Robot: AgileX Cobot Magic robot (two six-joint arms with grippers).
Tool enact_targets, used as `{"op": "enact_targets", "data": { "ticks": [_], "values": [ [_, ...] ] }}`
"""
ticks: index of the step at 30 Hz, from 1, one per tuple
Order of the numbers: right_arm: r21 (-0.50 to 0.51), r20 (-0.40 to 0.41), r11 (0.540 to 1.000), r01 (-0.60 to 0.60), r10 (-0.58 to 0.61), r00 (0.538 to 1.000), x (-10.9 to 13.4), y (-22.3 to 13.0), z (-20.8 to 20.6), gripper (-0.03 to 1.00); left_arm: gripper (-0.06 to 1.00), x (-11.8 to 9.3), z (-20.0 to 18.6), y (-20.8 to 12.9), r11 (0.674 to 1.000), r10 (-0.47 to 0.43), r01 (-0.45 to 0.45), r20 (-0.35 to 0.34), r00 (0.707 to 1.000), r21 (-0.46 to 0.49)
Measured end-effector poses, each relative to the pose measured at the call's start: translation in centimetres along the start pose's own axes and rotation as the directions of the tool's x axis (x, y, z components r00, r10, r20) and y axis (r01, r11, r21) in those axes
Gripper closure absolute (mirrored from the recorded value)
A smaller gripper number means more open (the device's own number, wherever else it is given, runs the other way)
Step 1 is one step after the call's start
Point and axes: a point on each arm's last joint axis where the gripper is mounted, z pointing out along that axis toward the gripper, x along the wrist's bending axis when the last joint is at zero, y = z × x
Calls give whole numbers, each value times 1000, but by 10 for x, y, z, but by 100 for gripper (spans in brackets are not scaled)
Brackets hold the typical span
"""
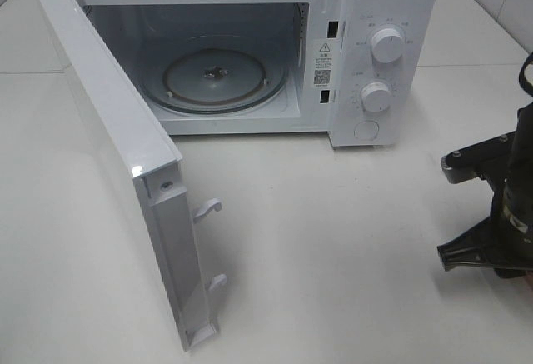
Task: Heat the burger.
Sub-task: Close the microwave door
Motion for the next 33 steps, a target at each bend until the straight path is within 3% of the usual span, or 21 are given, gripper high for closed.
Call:
{"op": "enact_targets", "data": {
  "ticks": [4, 11, 19, 26, 33],
  "values": [
    [-76, -94, 997, -2, -6, 996, 1, 9, -18, 47, -3, 0, 0, 0, 1000, 0, 0, 0, 1000, 0],
    [-220, -223, 976, 4, -54, 973, -7, 12, -58, 37, -3, 0, 0, 0, 1000, 0, 0, 0, 1000, 0],
    [-256, -344, 965, 61, -150, 927, -13, -1, -90, 19, -3, 0, 0, 0, 1000, 0, 0, 0, 1000, 0],
    [-206, -424, 975, 85, -167, 890, -21, -22, -112, 18, -3, 0, 0, 0, 1000, 0, 0, 0, 1000, 0],
    [-197, -426, 976, 92, -170, 888, -38, -42, -131, 20, -3, 0, 0, 0, 1000, 0, 0, 0, 1000, 0]
  ]
}}
